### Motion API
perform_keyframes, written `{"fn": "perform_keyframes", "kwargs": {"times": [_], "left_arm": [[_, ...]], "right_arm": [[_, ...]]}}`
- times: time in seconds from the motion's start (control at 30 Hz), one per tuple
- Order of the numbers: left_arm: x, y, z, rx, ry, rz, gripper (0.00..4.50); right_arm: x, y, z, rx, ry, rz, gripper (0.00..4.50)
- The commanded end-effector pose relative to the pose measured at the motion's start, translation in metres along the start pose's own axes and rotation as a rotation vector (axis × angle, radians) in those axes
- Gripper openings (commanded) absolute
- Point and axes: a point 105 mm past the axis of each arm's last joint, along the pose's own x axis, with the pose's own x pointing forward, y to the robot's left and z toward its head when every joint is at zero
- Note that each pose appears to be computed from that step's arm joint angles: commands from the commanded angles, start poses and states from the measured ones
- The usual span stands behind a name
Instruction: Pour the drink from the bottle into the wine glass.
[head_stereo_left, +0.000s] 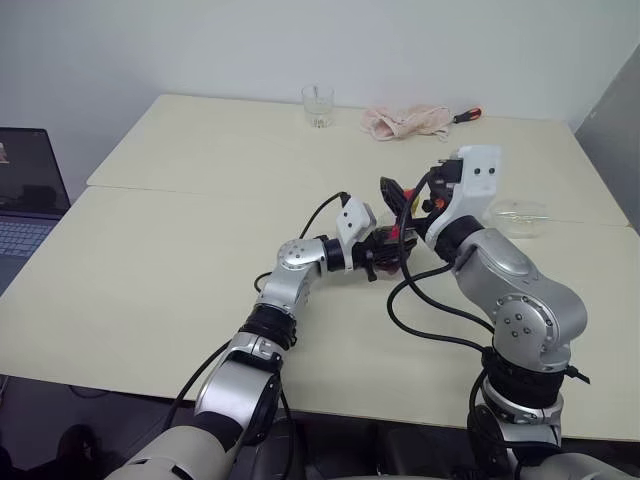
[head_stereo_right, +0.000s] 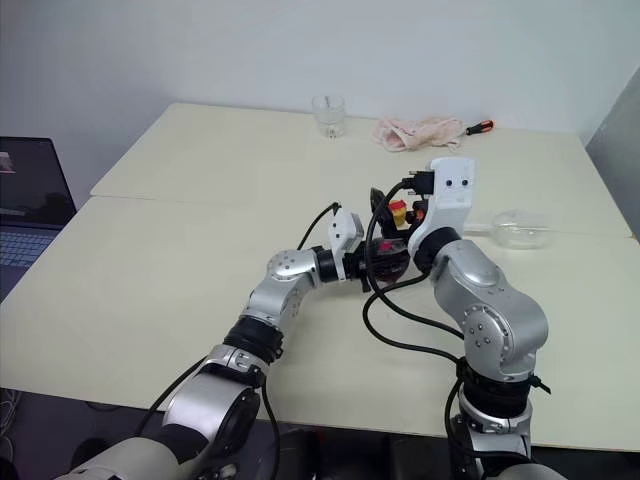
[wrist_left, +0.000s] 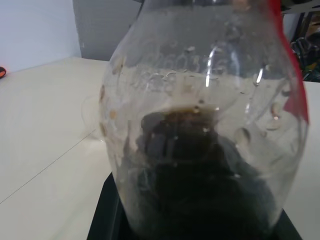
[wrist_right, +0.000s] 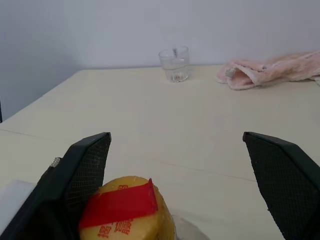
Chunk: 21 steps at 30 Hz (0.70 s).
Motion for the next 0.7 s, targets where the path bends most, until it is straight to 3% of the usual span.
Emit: {"fn": "perform_keyframes", "kwargs": {"times": [0.03, 0.7], "left_arm": [[0.001, 0.002, 0.018, 0.054, -0.046, -0.003, 1.15], [-0.006, 0.008, 0.012, 0.069, -0.011, 0.015, 1.15]], "right_arm": [[-0.010, -0.008, 0.012, -0.006, -0.063, -0.027, 4.50], [-0.062, -0.004, -0.005, 0.081, -0.046, 0.130, 4.50]]}}
